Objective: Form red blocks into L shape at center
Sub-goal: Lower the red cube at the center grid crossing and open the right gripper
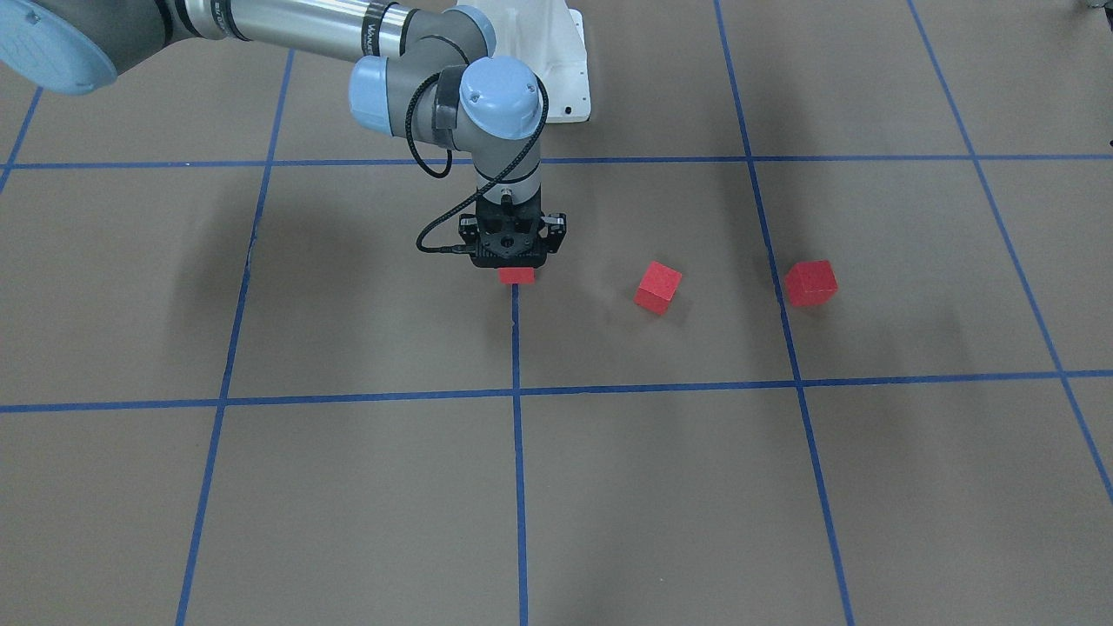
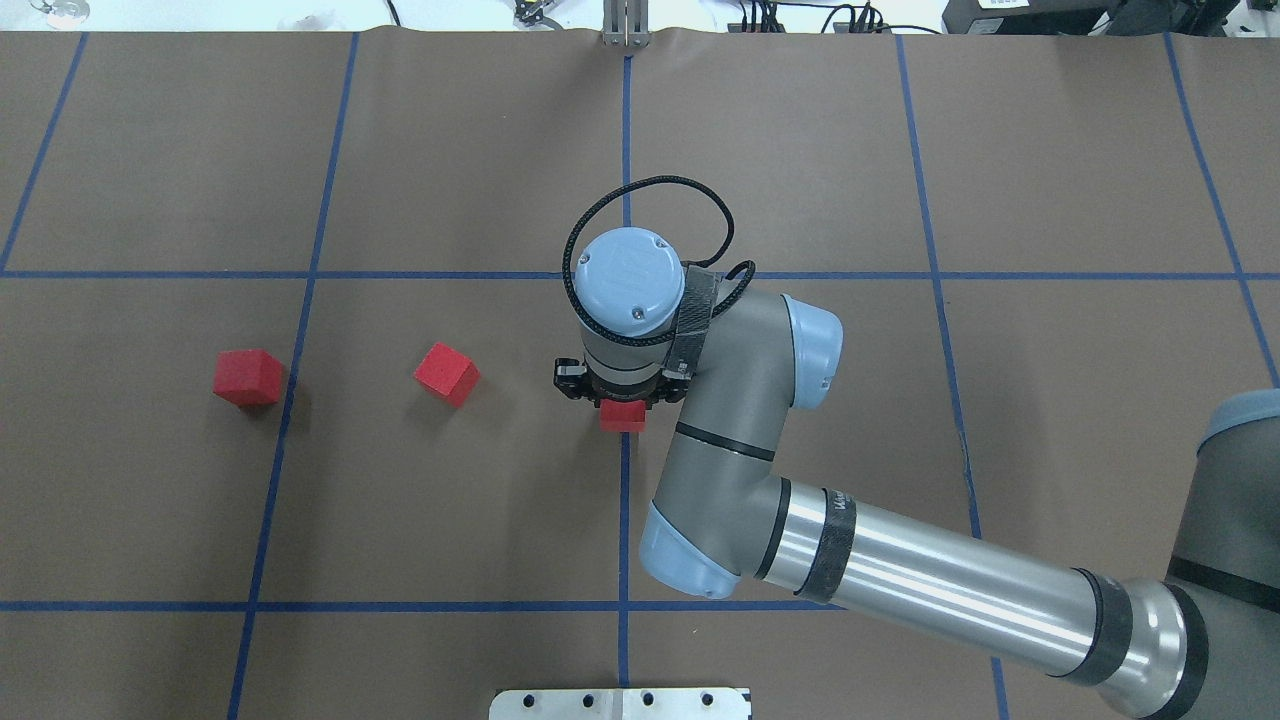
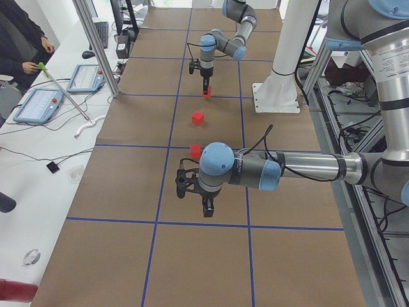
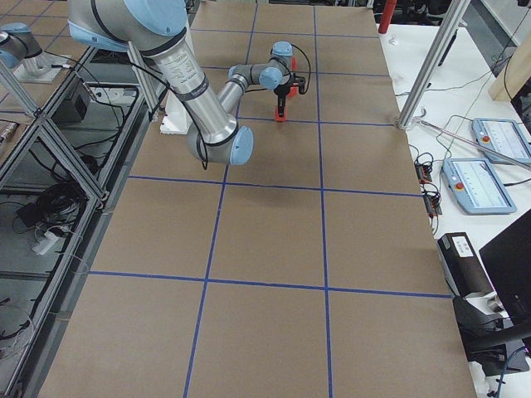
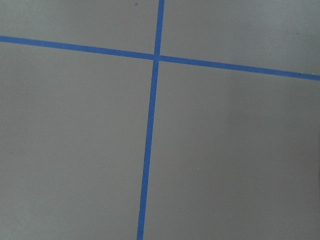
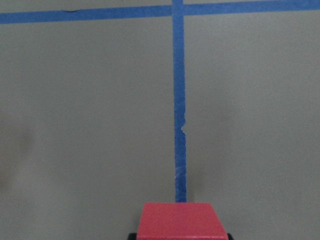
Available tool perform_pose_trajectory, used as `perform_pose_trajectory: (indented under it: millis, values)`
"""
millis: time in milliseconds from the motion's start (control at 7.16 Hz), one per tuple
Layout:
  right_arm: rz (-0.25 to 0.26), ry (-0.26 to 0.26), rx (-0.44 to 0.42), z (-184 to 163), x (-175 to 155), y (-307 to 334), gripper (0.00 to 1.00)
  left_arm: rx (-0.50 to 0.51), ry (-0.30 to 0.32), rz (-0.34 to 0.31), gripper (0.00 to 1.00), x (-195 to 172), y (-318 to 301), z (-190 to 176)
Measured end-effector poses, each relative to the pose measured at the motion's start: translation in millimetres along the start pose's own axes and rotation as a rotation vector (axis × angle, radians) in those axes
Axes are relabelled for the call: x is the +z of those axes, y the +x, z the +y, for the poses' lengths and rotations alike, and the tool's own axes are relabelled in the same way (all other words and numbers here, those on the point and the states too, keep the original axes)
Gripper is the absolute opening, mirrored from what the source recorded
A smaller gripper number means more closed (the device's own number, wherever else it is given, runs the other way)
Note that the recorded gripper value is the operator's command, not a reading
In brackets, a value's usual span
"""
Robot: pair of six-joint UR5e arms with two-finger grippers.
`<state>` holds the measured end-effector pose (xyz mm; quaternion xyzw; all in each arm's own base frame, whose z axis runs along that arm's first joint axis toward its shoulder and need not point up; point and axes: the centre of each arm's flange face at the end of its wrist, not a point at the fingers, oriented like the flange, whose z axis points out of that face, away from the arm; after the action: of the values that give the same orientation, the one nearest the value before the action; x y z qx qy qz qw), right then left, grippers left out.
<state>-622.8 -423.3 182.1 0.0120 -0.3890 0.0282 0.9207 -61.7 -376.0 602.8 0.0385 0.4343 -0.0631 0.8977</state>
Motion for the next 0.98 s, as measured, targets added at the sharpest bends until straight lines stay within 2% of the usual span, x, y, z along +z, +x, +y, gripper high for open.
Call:
perform_pose_trajectory:
  millis: [558,698,838,977]
  values:
    - [0.007,-0.008,-0.002,5.0,6.1,-1.2,0.0,0.001,0.001,0.0,1.0,-0.3,0.4,0.0]
    - [0.008,-0.009,-0.003,5.5,6.8,-1.1,0.19,0.001,0.001,0.0,1.0,-0.3,0.4,0.0]
    - [0.01,-0.01,-0.003,5.7,7.7,-1.0,0.3,0.001,0.001,0.0,1.0,-0.3,0.4,0.0]
    - [0.012,-0.011,-0.003,5.9,9.2,-1.0,0.53,0.001,0.001,0.0,1.0,-0.3,0.4,0.0]
